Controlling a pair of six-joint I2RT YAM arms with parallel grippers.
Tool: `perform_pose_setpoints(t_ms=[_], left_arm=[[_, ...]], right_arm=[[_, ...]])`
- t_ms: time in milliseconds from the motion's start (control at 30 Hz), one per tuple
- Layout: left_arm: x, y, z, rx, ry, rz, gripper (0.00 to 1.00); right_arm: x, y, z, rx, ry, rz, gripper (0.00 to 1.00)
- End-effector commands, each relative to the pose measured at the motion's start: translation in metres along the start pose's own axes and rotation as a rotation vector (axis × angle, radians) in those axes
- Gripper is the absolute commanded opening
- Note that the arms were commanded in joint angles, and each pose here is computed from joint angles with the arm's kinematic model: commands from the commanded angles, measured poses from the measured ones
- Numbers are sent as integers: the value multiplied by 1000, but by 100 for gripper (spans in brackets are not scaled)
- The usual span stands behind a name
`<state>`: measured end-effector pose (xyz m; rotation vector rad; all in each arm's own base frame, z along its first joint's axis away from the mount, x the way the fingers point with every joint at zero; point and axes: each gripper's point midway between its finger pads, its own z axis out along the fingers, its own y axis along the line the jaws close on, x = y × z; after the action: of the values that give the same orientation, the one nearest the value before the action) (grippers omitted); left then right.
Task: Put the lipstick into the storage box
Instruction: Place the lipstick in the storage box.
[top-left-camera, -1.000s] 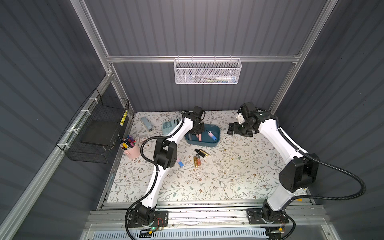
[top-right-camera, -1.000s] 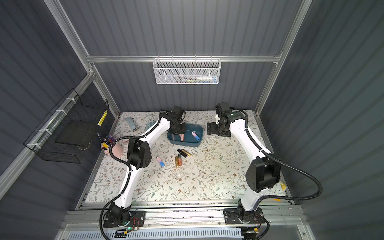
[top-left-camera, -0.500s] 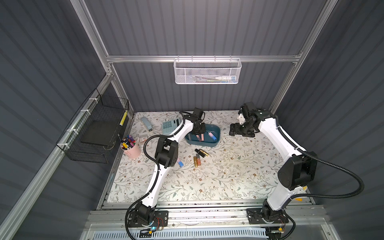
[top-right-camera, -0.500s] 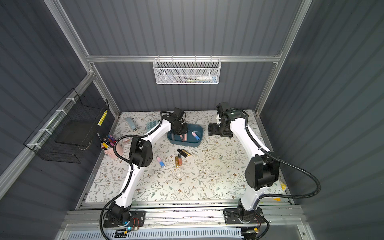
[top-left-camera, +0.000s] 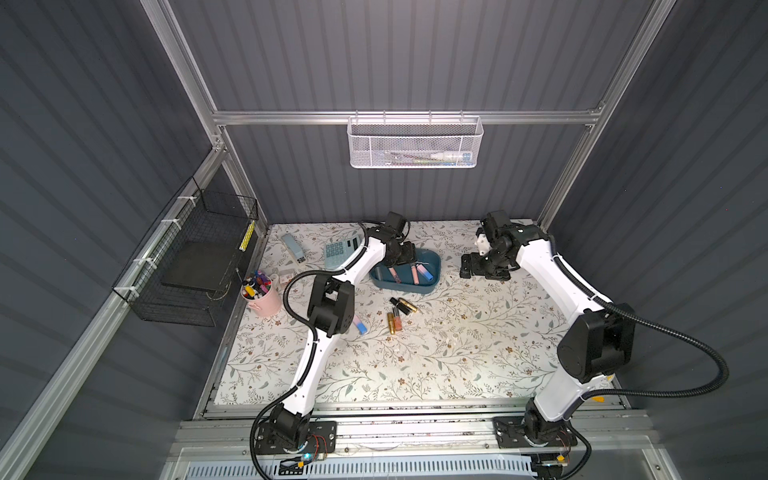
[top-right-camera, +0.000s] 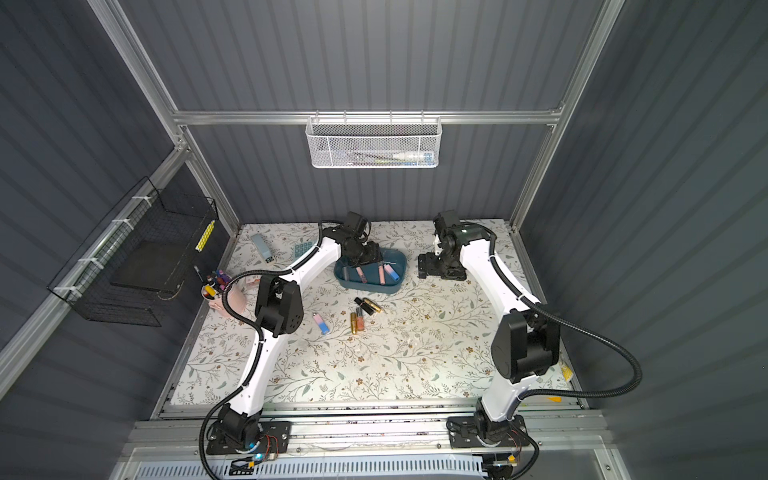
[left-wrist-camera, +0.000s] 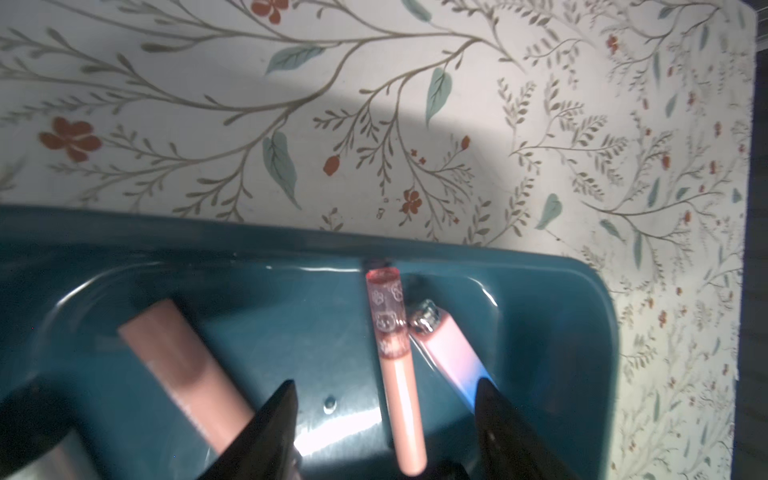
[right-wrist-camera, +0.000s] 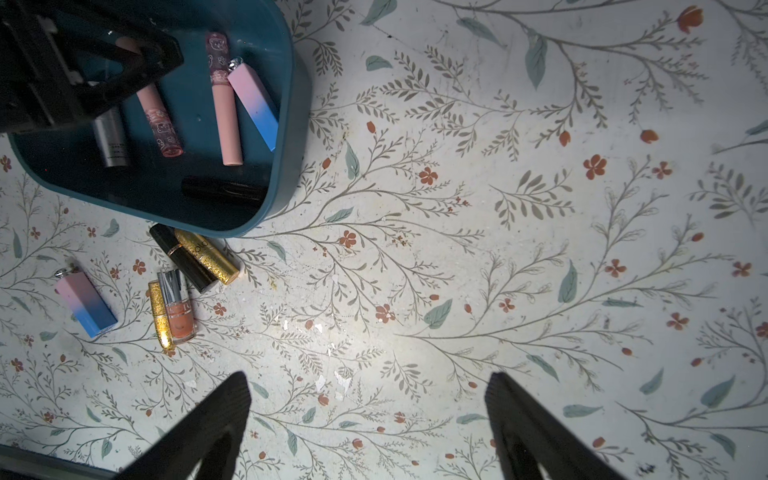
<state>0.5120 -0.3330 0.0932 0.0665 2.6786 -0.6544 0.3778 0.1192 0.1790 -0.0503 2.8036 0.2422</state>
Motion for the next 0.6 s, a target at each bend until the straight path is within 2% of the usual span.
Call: perform_pose_setpoints(t_ms=[0,300,567], left_arm=[[-13,-18,-61,12,-65,32,68],[35,17,-119,-143,-19,0,66],[114,45,-130,-197,98,-90,60]], right_arm=[[3,5,-9,4,-23,-55,89],[11,35,7,7,-22,-140,87],[7,36,7,-8,-51,-92,87]])
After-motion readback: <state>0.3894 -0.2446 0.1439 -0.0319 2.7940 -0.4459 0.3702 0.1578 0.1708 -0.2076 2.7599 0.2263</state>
